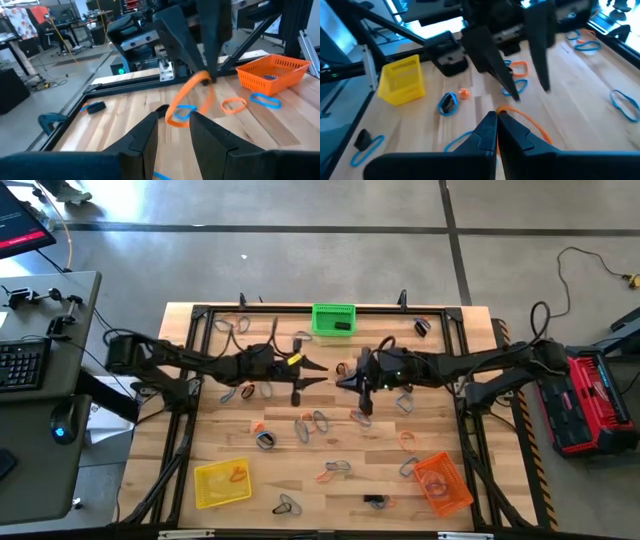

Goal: Sort rubber bands into baskets
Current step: Put the orange rubber band into the yellow bin

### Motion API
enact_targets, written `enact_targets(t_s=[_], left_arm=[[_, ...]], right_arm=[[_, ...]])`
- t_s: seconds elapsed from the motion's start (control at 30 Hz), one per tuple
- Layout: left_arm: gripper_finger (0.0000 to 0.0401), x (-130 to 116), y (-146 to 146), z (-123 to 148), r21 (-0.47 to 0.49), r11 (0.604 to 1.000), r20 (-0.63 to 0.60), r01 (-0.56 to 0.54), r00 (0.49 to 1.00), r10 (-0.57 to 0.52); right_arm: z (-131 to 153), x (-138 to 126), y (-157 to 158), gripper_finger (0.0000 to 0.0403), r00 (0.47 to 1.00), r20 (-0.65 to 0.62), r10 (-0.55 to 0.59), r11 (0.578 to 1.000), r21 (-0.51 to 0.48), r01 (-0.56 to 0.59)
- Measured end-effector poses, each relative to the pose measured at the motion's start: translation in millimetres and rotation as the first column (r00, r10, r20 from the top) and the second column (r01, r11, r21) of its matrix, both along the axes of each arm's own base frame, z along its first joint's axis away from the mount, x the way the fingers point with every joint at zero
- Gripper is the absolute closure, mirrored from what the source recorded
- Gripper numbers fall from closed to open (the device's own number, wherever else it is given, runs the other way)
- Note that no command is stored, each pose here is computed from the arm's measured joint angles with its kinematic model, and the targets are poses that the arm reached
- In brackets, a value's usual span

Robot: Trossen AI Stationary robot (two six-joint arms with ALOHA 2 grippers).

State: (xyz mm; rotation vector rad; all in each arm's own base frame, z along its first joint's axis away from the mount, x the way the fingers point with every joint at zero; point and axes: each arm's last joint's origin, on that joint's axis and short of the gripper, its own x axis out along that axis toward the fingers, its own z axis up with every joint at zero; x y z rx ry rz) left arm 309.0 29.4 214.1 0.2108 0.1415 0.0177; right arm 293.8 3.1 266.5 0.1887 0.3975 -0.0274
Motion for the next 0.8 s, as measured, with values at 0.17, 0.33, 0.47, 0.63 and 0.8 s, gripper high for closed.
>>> enact_targets(t_s=[0.17, 0.33, 0.47, 0.63, 0.8], left_arm=[[0.0295, 16.4, -5.5, -1.4, 0.049, 0.998, -0.01, 0.03, 1.0, -0.029], [0.0295, 24.6, -11.3, 1.9, 0.083, 0.995, 0.004, 0.052, 0.999, -0.053], [0.0295, 25.2, -16.3, 3.8, 0.114, 0.991, 0.021, 0.069, 0.997, -0.071], [0.0296, 25.2, -20.6, 3.7, 0.129, 0.986, 0.02, 0.106, 0.994, -0.109], [0.0327, 25.2, -22.3, 3.7, 0.147, 0.983, 0.019, 0.114, 0.993, -0.118]], right_arm=[[2.1, 0.7, 7.5, 0.0403, 0.999, 0.023, 0.039, 0.999, -0.014, -0.039], [2.5, 0.6, 11.7, 0.0403, 0.998, 0.028, 0.054, 0.998, -0.015, -0.053], [3.3, 0.8, 14.6, 0.0403, 0.997, 0.037, 0.07, 0.997, -0.032, -0.069], [5.2, 1.5, 15.3, 0.0403, 0.995, 0.058, 0.076, 0.997, -0.039, -0.074], [5.1, 1.4, 15.3, 0.0403, 0.995, 0.057, 0.078, 0.996, -0.038, -0.076]])
